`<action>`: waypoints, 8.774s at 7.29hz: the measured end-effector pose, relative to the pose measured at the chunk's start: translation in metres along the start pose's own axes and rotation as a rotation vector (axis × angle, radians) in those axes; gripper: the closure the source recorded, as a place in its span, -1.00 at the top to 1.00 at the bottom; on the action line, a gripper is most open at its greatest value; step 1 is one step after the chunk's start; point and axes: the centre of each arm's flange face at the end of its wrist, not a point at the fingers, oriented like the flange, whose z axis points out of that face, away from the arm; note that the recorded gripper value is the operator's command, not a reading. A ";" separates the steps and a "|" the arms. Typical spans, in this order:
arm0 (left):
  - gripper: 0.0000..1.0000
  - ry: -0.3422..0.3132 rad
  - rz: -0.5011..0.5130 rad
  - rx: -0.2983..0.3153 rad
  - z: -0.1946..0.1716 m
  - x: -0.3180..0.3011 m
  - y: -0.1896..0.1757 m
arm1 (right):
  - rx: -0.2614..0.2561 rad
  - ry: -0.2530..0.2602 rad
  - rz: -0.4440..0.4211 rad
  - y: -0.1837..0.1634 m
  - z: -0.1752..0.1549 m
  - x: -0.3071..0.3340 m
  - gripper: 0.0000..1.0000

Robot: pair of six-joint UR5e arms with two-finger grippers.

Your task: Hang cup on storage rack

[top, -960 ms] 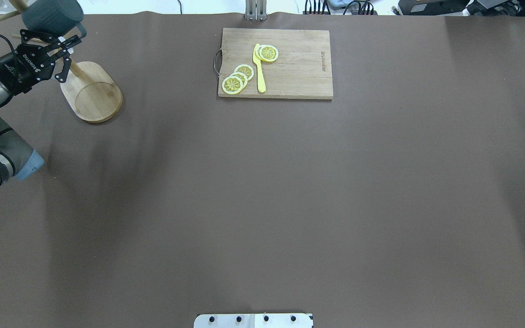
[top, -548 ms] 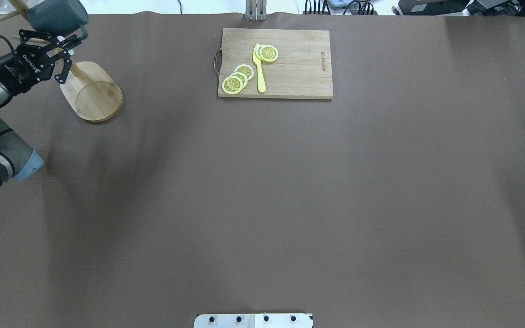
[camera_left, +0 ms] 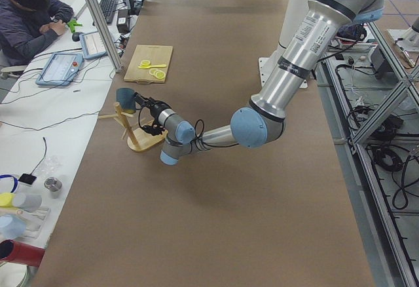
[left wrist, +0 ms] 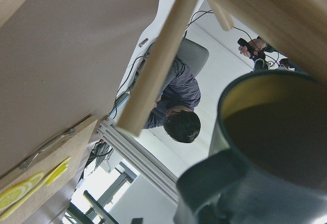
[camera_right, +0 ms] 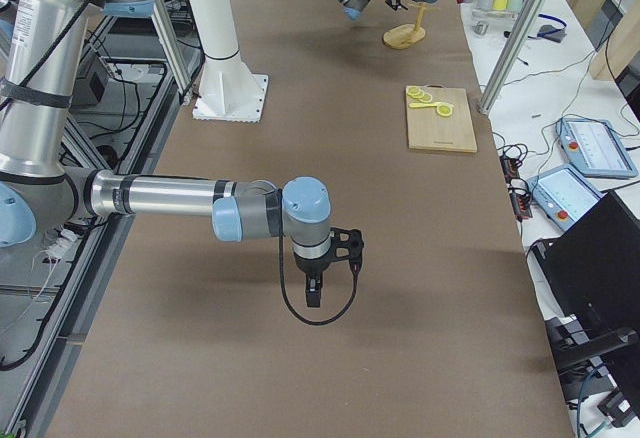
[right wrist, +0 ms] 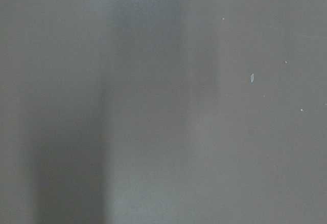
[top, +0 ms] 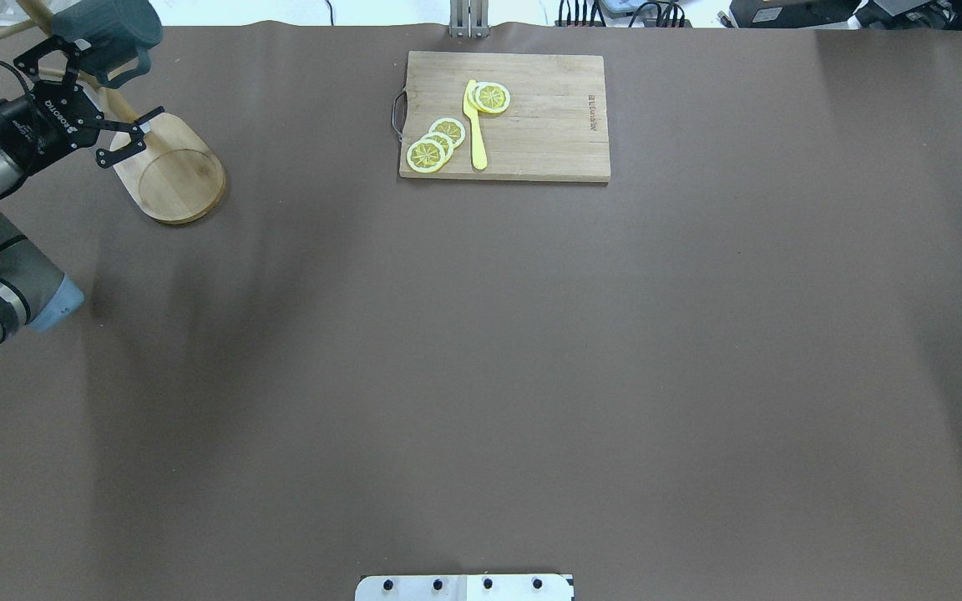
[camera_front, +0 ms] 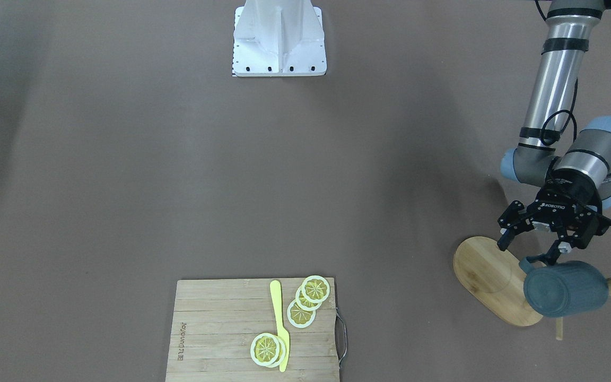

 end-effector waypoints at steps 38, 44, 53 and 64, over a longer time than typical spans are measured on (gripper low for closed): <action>0.97 -1.523 1.091 -0.041 -0.345 0.189 0.032 | -0.039 0.002 0.024 0.004 0.019 0.014 1.00; 0.97 -1.527 1.076 -0.028 -0.360 0.184 0.034 | -0.070 -0.019 0.052 0.009 0.032 0.023 1.00; 0.97 -1.537 1.039 -0.025 -0.379 0.170 0.031 | -0.148 -0.097 0.108 0.031 0.065 0.043 1.00; 0.97 -1.541 1.034 -0.028 -0.379 0.168 0.030 | -0.135 -0.100 0.100 0.025 0.059 0.036 1.00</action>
